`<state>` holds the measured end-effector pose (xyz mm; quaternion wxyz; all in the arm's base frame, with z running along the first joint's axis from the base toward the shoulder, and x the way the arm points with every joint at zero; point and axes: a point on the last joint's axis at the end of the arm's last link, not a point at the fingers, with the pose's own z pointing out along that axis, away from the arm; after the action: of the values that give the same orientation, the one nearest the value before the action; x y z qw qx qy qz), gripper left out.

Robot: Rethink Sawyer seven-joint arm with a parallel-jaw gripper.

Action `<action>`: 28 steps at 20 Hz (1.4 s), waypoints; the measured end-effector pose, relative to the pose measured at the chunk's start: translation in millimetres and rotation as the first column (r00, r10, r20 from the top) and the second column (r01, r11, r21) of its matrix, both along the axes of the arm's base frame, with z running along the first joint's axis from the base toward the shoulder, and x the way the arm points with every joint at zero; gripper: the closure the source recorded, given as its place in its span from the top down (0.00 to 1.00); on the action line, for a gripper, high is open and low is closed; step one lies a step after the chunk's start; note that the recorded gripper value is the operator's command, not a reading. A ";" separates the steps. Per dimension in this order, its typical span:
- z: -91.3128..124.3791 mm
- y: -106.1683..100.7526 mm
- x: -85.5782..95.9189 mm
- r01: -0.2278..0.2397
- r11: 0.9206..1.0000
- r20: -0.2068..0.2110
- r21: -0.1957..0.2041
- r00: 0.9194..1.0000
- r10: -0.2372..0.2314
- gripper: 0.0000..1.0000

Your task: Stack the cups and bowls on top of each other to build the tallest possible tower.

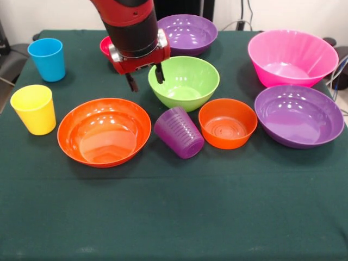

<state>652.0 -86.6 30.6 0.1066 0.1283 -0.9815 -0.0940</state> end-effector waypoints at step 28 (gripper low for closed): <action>-17.7 1.7 -17.5 0.026 0.999 0.154 -0.026 0.988 -0.021 1.00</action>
<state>634.4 -84.8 12.9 0.0312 0.1222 -0.9894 -0.0714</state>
